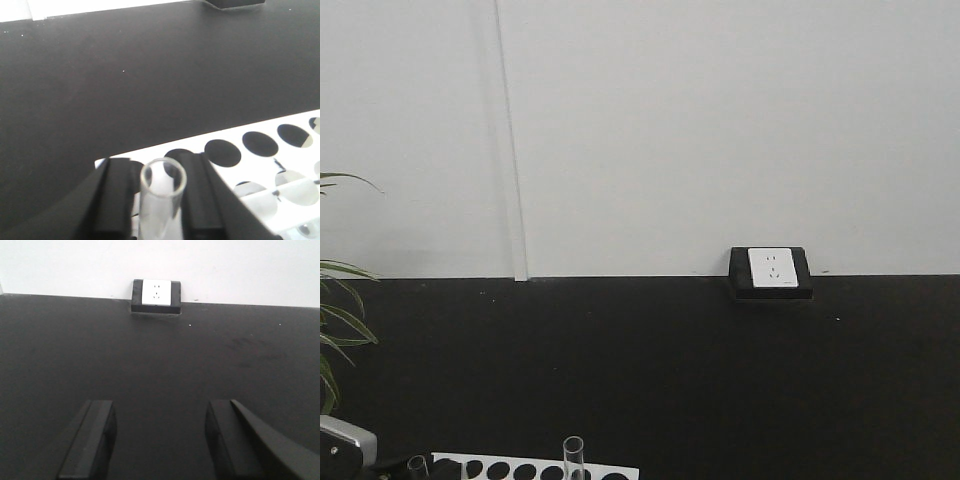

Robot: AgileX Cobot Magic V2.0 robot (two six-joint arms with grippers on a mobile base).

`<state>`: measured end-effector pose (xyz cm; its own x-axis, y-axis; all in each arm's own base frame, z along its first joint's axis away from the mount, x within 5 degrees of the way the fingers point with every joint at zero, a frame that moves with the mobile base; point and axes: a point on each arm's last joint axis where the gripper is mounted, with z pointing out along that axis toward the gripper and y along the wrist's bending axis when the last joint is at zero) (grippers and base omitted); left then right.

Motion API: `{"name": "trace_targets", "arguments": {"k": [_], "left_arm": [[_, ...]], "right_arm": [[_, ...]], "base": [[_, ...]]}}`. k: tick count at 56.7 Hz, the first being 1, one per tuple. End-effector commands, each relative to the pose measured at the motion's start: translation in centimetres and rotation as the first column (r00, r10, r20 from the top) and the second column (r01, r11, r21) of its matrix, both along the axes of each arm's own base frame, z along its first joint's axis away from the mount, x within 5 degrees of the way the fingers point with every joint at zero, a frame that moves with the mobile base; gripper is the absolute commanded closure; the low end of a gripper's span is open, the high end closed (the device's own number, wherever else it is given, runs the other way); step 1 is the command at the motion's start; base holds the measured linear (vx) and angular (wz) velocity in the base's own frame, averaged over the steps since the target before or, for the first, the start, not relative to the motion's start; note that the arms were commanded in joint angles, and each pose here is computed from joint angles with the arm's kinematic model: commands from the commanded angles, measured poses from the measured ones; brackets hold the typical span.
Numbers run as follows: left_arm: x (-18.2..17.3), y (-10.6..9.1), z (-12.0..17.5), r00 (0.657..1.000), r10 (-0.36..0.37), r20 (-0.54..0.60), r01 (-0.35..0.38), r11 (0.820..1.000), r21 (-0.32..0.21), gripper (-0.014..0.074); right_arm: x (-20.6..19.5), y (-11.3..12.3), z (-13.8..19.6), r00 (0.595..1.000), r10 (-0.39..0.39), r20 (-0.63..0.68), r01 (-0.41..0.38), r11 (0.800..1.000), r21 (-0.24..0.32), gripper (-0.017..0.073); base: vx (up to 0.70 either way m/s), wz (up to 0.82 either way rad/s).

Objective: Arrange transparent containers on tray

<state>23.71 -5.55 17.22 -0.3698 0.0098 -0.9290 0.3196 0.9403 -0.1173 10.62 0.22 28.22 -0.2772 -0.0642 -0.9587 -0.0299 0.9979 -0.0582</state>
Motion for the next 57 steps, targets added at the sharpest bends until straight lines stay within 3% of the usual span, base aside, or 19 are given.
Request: {"name": "trace_targets", "arguments": {"k": [1, 12, 25, 45, 57], "left_arm": [[0.6, -0.4, 1.9, 0.993, -0.007, 0.121, 0.013, 0.998, -0.056, 0.0356], [0.6, -0.4, 2.1, 0.992, -0.006, 0.129, 0.014, 0.998, -0.059, 0.0444], [0.4, -0.3, 3.6, 0.983, -0.002, 0.183, 0.015, 0.998, -0.068, 0.0448], [0.9, 0.2, 11.3, 0.952, 0.048, 0.302, -0.040, 0.999, -0.033, 0.0448], [-0.9, 0.9, 15.5, 0.931, 0.088, 0.355, -0.086, 0.996, -0.024, 0.0448]], "right_arm": [[0.4, 0.2, 2.0, 0.991, 0.019, 0.131, -0.019, 1.000, -0.004, 0.0089], [0.4, 0.2, 2.1, 0.990, 0.021, 0.142, -0.021, 1.000, -0.004, 0.0089], [0.4, 0.2, 2.1, 0.990, 0.021, 0.142, -0.021, 1.000, -0.004, 0.0089], [0.4, 0.2, 2.1, 0.990, 0.021, 0.143, -0.021, 1.000, -0.006, 0.0089], [0.4, 0.2, 2.1, 0.990, 0.021, 0.143, -0.021, 1.000, -0.006, 0.0089]], "base": [[0.00, 0.00], [0.00, 0.00], [0.00, 0.00], [0.00, 0.00], [0.00, 0.00]]}}
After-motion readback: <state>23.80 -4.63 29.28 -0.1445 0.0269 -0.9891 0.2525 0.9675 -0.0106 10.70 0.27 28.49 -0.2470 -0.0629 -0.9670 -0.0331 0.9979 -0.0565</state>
